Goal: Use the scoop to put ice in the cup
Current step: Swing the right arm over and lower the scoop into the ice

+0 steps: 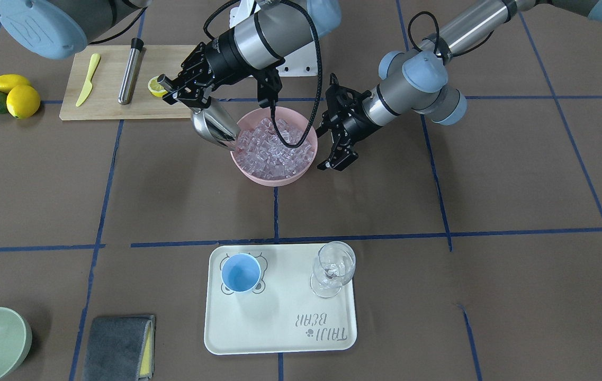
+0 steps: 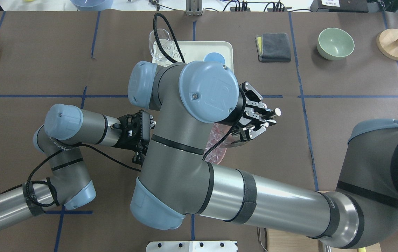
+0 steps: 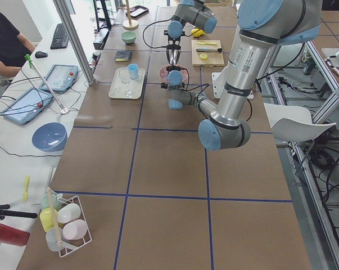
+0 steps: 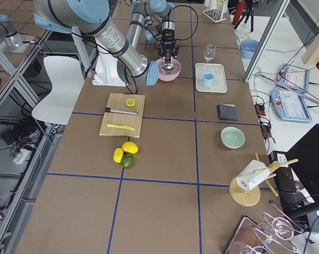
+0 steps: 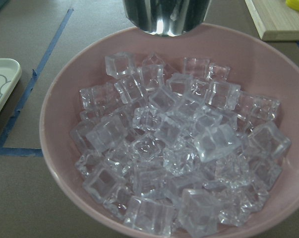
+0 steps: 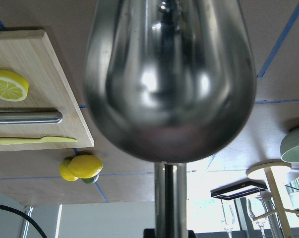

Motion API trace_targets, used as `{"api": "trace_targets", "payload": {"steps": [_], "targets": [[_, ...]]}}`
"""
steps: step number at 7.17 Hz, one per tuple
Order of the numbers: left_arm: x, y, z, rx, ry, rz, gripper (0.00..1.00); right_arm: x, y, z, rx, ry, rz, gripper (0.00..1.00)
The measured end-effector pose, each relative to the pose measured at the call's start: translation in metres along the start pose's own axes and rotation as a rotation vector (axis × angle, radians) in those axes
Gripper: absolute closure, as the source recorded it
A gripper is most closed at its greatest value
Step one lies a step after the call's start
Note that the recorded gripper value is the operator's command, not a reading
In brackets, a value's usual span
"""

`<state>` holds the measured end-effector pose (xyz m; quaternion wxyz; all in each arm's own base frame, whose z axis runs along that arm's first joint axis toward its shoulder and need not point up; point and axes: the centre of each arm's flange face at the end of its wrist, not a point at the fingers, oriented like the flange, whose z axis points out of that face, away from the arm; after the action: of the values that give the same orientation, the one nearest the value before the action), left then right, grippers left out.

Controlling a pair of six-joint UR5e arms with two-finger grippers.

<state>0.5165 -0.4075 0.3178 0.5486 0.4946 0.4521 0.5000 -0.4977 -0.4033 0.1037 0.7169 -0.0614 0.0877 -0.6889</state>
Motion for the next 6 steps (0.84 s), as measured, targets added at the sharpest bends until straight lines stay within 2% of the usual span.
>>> {"api": "trace_targets", "payload": {"steps": [3,6], "targets": [[-0.001,0.006,0.003,-0.011,0.001,-0.001,0.00,-0.008,-0.006,-0.009,0.004,0.009,-0.016,1.00],[-0.001,0.005,0.003,-0.009,0.004,0.000,0.00,-0.010,-0.019,-0.008,-0.024,0.017,-0.031,1.00]]}}
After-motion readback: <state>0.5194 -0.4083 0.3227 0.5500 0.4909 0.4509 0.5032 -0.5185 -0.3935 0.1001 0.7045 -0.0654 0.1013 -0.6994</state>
